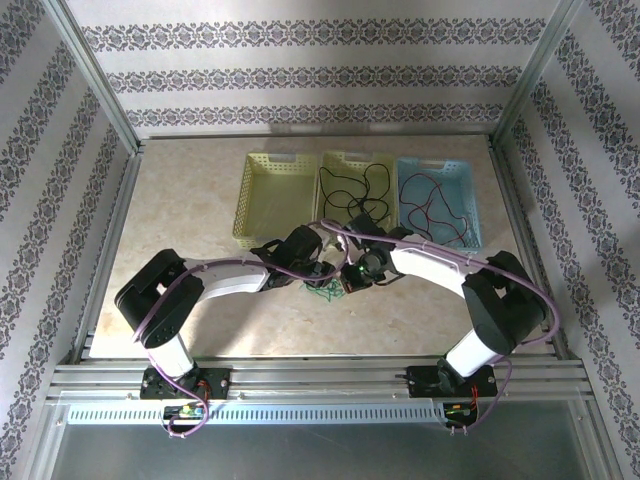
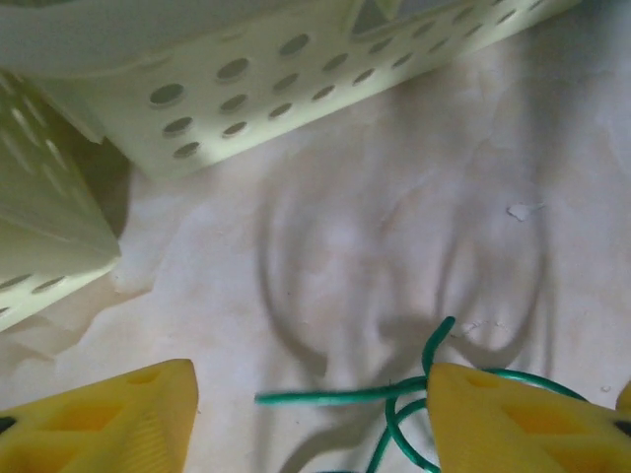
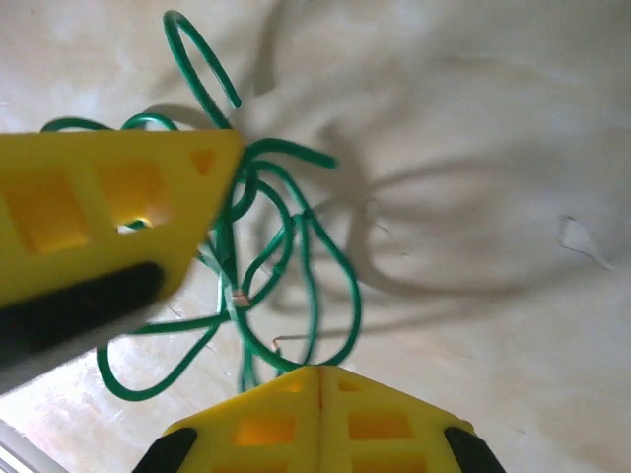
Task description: Untangle the cables
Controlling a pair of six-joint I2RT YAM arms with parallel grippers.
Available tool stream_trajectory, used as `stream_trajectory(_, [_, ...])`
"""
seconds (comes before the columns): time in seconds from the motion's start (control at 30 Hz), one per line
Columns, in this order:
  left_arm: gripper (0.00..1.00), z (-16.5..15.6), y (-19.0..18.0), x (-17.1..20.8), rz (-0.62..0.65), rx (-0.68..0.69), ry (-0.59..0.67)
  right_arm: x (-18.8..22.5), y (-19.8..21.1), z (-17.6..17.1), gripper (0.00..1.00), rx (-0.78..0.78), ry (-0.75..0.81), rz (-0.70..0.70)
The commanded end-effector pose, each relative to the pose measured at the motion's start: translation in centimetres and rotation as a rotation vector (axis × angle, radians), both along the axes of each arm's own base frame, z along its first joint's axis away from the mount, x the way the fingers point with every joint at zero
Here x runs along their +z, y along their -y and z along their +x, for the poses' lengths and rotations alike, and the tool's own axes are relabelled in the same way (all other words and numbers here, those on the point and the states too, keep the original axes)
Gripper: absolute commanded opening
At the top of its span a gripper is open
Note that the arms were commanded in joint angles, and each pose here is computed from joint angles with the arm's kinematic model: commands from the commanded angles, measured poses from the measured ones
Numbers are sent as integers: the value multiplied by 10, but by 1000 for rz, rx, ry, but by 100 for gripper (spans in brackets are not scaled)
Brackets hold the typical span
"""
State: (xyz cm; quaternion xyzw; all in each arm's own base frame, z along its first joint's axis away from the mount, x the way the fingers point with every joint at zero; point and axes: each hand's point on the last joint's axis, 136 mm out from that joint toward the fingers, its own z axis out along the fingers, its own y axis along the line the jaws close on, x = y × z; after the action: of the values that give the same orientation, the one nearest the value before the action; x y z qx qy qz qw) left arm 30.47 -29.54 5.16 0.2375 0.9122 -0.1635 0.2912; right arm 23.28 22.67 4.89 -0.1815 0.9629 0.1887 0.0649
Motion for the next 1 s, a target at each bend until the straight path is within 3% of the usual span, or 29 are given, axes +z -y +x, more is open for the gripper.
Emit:
stream_trajectory(0.0, [52,-6,4,-2,-4,-45,-14,1,15,1,0,-34,13,-27])
stream_trajectory(0.07, [45,-10,0,-8,7,-43,-30,2,19,3,0,-42,20,-33])
stream_trajectory(0.23, [40,-16,-4,-14,-4,-22,-55,7,20,6,3,-58,16,-16])
stream_trajectory(0.33, [39,-17,-4,-14,-11,-18,-56,17,1,0,32,4,29,54])
stream_trajectory(0.4, [39,-17,-5,-13,-9,-15,-51,20,-10,-5,39,38,25,85])
stream_trajectory(0.67, [38,-15,-6,-12,-8,-7,-45,17,-40,-23,41,150,-42,155])
stream_trajectory(0.97, [38,-16,-8,-12,-9,-4,-40,12,-47,-18,42,165,-49,158])
